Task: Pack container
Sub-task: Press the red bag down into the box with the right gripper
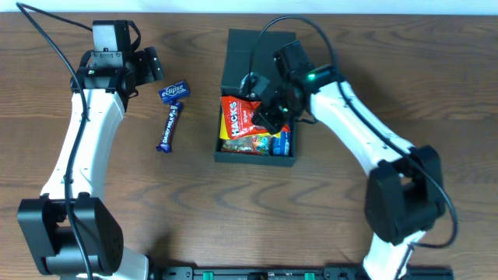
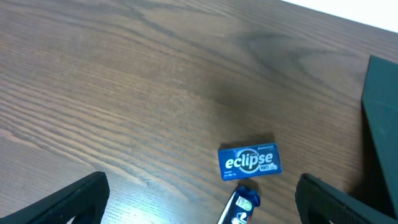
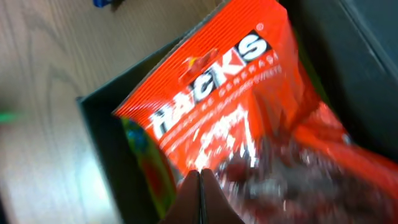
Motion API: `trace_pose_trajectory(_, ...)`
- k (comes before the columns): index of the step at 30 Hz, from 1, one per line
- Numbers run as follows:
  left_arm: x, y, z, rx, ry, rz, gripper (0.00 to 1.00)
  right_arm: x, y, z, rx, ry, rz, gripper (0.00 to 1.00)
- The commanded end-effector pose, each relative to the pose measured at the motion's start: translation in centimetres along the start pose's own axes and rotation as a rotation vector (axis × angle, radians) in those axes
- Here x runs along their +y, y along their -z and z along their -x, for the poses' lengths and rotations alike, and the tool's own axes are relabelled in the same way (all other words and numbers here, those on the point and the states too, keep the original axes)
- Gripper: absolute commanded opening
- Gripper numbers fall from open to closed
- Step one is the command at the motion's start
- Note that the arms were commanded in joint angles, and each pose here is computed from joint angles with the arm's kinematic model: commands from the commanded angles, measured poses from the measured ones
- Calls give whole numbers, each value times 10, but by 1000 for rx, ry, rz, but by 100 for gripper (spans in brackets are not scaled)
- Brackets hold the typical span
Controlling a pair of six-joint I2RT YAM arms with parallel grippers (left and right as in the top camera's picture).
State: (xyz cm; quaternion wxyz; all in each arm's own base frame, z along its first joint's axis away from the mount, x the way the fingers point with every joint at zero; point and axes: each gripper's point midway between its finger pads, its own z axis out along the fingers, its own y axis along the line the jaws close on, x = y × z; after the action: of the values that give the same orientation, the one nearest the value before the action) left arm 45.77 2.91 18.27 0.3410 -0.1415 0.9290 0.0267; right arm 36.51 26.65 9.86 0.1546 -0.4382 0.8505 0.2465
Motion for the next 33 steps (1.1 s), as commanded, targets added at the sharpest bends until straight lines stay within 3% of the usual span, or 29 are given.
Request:
trace_pose_trajectory(1,0,11,8,-20,-17,-4,97,-4,-12,3,-12,12,2,1)
trace_pose_trajectory(13,2,11,3,1,-20,1,96,-7,-17,37,-128,100,-39,1)
trace_pose_trajectory(17,3,11,-1,15,-22,5,96,-2,4,40,-142,54,-48,1)
trace_pose_trajectory(23,4,11,-6,34,-26,9,97,-36,39,17,-100,-145,-179,1)
trace_pose_trajectory(33,4,11,-6,36,-25,9,97,-42,3,-4,-15,-176,-146,1)
